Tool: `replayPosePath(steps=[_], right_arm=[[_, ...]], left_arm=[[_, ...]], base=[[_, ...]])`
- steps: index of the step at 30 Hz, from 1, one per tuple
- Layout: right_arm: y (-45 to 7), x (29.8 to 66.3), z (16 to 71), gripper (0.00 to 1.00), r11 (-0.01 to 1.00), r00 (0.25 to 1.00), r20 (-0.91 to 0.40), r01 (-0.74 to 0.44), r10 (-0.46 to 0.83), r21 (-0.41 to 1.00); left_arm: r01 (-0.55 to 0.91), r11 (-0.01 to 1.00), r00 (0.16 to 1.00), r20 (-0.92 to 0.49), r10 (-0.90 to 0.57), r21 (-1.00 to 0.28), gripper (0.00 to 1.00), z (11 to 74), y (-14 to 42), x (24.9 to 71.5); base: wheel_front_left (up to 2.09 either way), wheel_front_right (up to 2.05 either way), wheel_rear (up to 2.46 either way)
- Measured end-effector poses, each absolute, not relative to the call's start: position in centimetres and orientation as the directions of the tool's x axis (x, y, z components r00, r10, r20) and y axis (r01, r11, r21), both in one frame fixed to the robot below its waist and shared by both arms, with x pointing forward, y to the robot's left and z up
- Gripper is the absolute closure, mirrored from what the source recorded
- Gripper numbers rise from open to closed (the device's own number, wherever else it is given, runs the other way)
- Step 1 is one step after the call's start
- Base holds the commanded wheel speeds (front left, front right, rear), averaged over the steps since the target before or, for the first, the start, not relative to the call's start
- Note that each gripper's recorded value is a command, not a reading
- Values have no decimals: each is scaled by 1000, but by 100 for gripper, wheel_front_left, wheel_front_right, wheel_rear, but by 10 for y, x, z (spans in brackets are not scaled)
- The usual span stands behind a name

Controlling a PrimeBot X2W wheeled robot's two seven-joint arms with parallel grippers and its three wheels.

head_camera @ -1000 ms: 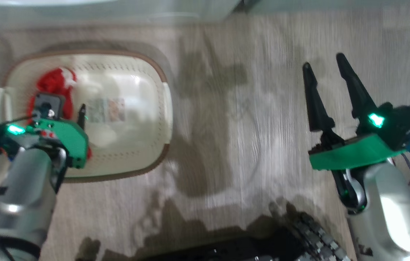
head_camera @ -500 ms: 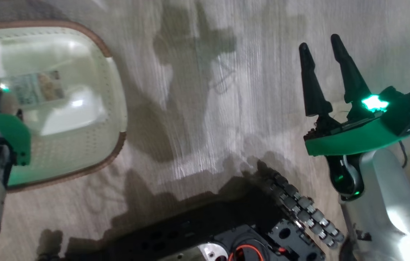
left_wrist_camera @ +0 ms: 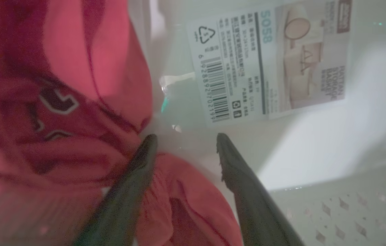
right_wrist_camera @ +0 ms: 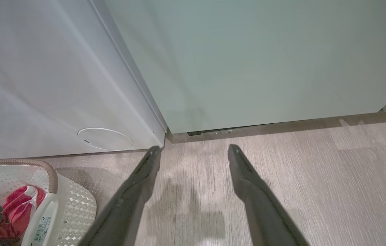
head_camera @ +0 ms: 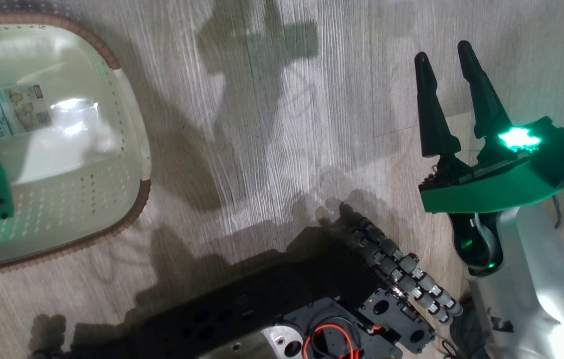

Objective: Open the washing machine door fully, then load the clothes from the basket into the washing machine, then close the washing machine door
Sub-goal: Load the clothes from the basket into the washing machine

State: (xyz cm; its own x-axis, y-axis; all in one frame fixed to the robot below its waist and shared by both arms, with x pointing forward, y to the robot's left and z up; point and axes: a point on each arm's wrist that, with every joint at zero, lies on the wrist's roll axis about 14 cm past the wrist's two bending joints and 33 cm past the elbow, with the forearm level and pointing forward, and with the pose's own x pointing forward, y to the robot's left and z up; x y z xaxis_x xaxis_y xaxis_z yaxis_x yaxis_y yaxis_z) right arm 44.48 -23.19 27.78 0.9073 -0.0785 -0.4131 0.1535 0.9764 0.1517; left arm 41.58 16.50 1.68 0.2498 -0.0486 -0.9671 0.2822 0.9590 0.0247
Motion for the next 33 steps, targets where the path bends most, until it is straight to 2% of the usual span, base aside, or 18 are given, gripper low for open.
replayPosePath(steps=[1,2,6,9,10,17,21,33], right_arm=[[-231,445,278,0,976,908,-413,152,-77,153],[-231,445,278,0,977,908,-412,151,-76,154],[-229,447,280,0,976,911,-406,146,-71,159],[-228,450,285,0,976,918,-391,143,-68,164],[-228,450,285,0,976,918,-391,143,-68,164],[-226,458,300,0,976,936,-346,131,-64,173],[-222,464,313,0,979,949,-311,110,-52,172],[-202,474,354,0,985,978,-211,36,0,171]], left_arm=[[279,960,246,-968,-46,25,36,17,166,415],[277,960,245,-968,-44,27,100,17,166,416],[259,965,267,-963,-33,39,100,20,168,426],[252,966,349,-936,-44,49,100,31,168,443],[252,966,349,-936,-44,49,100,31,168,443],[205,978,561,-822,-97,25,100,72,154,488],[170,985,657,-745,-115,-2,100,102,146,506],[108,992,869,-478,-124,-60,100,227,137,525]], base=[[0,0,0],[0,0,0],[0,0,0],[0,0,0],[0,0,0],[0,0,0],[0,0,0],[0,0,0]])
